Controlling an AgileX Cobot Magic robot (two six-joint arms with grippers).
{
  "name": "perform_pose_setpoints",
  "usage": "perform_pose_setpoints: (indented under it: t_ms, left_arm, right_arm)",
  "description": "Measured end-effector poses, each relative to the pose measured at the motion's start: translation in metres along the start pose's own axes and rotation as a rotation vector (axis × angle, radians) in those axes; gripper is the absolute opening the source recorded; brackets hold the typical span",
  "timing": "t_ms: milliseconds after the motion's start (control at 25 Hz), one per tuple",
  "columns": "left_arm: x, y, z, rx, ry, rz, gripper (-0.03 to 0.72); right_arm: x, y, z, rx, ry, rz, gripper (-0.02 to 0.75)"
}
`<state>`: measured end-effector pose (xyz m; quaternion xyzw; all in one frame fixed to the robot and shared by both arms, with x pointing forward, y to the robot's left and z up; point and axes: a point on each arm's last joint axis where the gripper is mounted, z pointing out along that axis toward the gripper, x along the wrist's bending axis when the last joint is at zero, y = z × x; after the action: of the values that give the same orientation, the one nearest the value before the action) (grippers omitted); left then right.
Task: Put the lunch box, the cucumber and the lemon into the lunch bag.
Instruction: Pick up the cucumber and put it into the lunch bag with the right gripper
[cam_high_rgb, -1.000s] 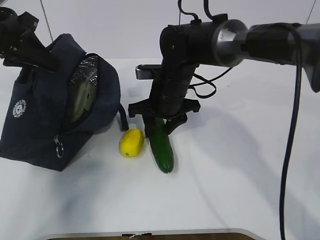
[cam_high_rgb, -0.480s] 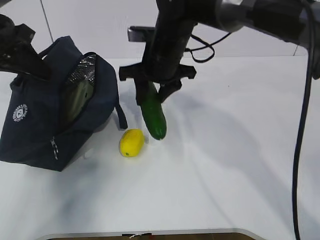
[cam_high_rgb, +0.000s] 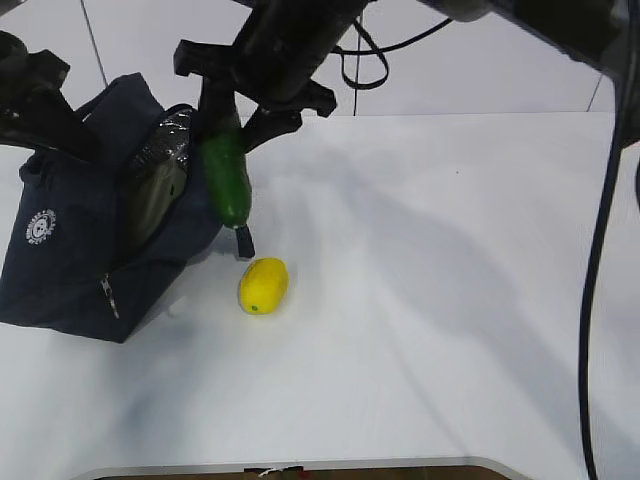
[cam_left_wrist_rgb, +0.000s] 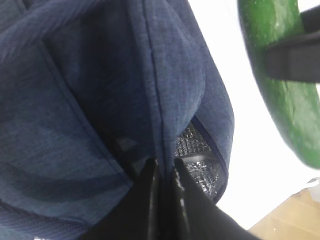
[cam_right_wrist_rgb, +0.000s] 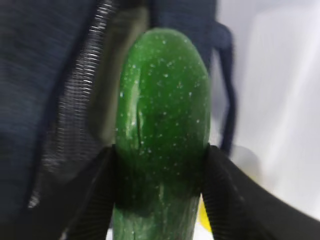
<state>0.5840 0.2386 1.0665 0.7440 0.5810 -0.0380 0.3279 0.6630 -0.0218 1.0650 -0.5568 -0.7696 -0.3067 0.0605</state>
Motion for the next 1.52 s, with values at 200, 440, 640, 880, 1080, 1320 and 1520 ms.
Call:
perform_pose_setpoints:
  t_ms: [200,440,640,880,1080,1320,1520]
  left_arm:
    - [0.0,0.0,0.0,0.0,0.0,-0.004,-0.009]
    - [0.0,-0.001,0.0,0.01,-0.005,-0.007,-0.009]
    - [-0.001,-0.001,0.0,0.014,-0.007,-0.01,-0.009]
    - [0.0,-0.001,0.0,0.013,-0.006,-0.014,-0.009]
    - [0.0,-0.001,0.0,0.007,-0.005,-0.015,-0.01]
    - [0.0,-0.001,0.0,0.007,-0.005,-0.017,-0.01]
    - [0.003,-0.001,-0.002,0.006,0.005,-0.022,-0.01]
  right_arm:
    - [-0.001,0.001,0.028,-0.002,0.109,0.014,0.407]
    - [-0.003,0.0,0.061,-0.013,0.241,0.002,0.407]
    - [-0.003,0.004,0.076,-0.069,0.334,0.02,0.407]
    - [-0.004,0.01,0.079,-0.142,0.338,0.029,0.417]
    - [-0.005,0.013,0.079,-0.188,0.329,0.015,0.505]
    - [-0.005,0.013,0.079,-0.18,0.329,0.009,0.563]
    - [-0.003,0.009,0.078,-0.131,0.336,-0.017,0.565]
